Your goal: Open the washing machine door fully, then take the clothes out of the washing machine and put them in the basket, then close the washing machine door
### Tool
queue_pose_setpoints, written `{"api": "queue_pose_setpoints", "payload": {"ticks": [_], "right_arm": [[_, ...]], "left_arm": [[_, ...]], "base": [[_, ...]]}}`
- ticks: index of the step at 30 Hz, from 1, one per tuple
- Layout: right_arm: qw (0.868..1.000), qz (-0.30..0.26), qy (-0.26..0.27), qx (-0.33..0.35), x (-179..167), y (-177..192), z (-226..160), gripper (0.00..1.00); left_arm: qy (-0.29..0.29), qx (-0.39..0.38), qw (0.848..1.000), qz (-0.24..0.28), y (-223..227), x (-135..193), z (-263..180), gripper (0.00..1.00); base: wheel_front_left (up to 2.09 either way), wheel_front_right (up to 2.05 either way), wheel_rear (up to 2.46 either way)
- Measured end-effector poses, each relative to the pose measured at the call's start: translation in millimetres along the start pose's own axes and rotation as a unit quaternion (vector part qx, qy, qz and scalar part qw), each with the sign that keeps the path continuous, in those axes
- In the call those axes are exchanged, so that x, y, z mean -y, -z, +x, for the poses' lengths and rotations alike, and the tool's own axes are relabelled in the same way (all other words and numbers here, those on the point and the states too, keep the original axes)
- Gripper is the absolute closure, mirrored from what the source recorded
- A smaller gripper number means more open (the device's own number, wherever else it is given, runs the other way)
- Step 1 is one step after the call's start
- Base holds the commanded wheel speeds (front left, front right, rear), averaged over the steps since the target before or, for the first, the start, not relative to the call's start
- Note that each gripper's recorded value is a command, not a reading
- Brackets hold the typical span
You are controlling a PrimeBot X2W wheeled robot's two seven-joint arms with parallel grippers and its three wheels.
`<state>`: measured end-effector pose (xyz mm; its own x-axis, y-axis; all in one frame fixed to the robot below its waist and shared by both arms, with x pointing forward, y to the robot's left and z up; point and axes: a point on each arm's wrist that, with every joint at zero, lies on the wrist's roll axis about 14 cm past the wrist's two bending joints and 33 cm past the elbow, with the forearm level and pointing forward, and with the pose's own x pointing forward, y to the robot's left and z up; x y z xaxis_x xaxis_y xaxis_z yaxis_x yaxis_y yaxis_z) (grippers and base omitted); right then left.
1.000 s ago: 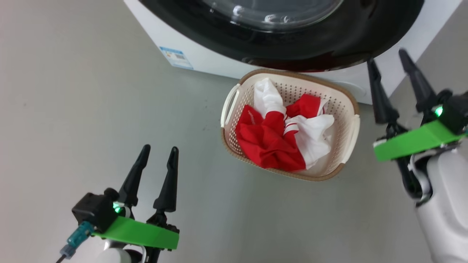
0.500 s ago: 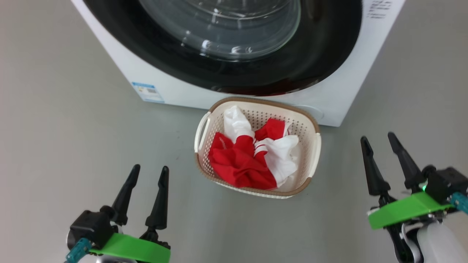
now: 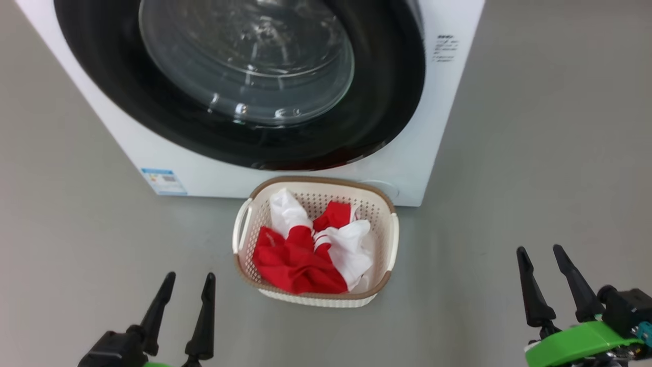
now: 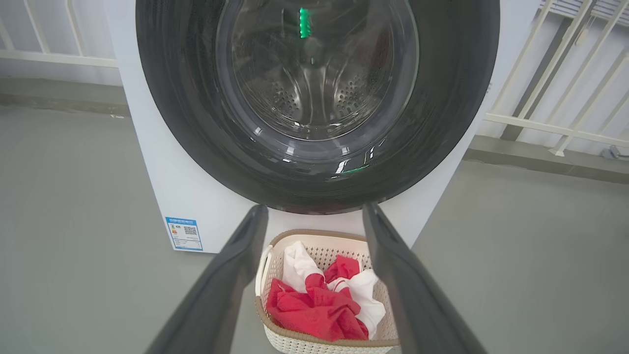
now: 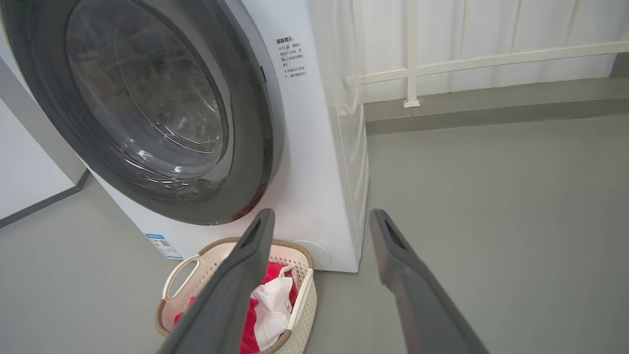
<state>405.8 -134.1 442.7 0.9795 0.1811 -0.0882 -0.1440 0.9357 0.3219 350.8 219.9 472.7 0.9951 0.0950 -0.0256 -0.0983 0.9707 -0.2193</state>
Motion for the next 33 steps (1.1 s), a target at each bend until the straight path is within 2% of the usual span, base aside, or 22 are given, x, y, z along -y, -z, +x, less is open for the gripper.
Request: {"api": "queue_pose_setpoints", "payload": {"ticks": [9,15,23,33], "right_arm": [[0.998,-0.005,0.049,0.025,29,-17,-35,0.0],[0.997,-0.005,0.075,0.022,43,-14,-59,0.0],[0.995,-0.003,0.094,0.023,51,-14,-77,0.0],[0.995,-0.001,0.095,0.028,51,-16,-79,0.0]], "left_arm": [[0.027,0.003,1.0,0.008,-2,11,0,0.0],[0.033,0.0,0.999,0.016,0,13,-5,0.0],[0.043,0.007,0.999,0.017,-5,19,-5,0.0],[0.047,0.02,0.999,0.001,-12,22,-8,0.0]], "base": [[0.0,0.0,0.0],[0.0,0.0,0.0],[0.0,0.0,0.0],[0.0,0.0,0.0]]}}
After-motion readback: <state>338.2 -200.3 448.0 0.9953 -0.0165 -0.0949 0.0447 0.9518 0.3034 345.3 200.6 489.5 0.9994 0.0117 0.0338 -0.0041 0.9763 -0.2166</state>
